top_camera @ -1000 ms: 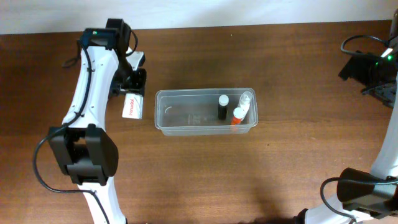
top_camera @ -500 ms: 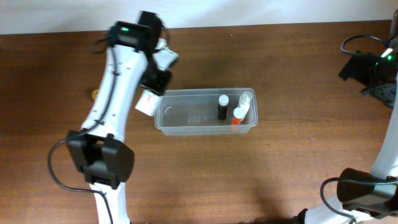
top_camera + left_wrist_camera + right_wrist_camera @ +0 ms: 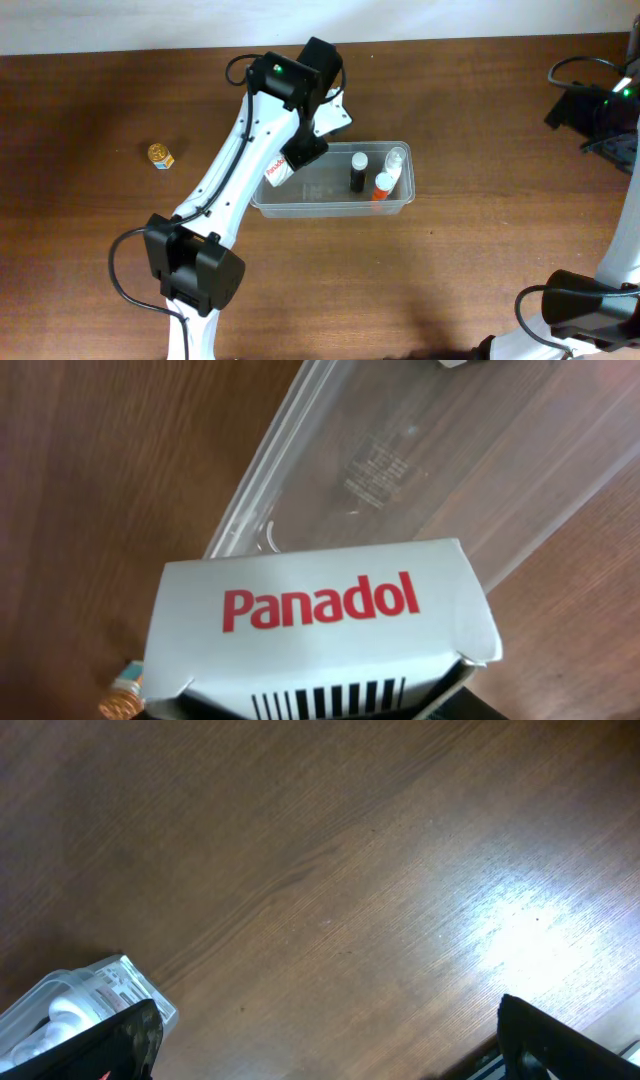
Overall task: Pack container
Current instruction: 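Carry the Panadol box over the container's left side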
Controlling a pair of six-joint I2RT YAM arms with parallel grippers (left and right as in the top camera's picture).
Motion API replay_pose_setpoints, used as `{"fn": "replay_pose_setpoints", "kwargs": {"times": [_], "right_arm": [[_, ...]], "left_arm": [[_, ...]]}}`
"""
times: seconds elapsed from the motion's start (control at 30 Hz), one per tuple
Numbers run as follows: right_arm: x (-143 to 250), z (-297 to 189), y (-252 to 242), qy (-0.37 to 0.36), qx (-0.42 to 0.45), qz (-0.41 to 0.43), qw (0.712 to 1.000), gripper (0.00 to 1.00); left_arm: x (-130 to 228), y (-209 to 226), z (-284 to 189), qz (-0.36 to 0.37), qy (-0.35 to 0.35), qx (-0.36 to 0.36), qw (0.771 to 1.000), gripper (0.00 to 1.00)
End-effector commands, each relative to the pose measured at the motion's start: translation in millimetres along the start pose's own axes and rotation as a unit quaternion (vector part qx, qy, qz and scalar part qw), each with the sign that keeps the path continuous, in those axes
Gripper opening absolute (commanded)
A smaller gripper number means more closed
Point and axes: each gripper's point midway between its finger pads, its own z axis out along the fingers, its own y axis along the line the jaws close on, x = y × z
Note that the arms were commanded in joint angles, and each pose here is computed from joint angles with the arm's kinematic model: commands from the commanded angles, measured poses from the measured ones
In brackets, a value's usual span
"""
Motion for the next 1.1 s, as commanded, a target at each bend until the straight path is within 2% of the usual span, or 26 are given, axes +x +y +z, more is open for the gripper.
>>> {"fn": "replay_pose_setpoints", "kwargs": {"times": [0.0,0.23,0.4,0.63,1.07], "right_arm": [[-1,-11,-5,-0.016,0.001,0.005,1.0,0.98],[-1,-11,-5,-0.016,0.001,0.005,1.0,0.98],[-1,-11,-5,-0.016,0.001,0.005,1.0,0.98],[-1,-11,-5,-0.016,0.0,0.005,1.0,0.98],[-2,-11,-5,-0.017,0.0,0.005,1.0,0.98]], "left_arm": [[-4,-3,-3,0.046,-0.013,0.01,0.999,0.49],[-2,-13,4,0.065,-0.011,0.035,0.997,0.48],[-2,-30,13,0.106,-0.019,0.079,0.991,0.48],[15,-44,39,0.172,0.013,0.111,0.979,0.48],[-2,-36,57,0.193,-0.018,0.086,0.977,0.48]]}}
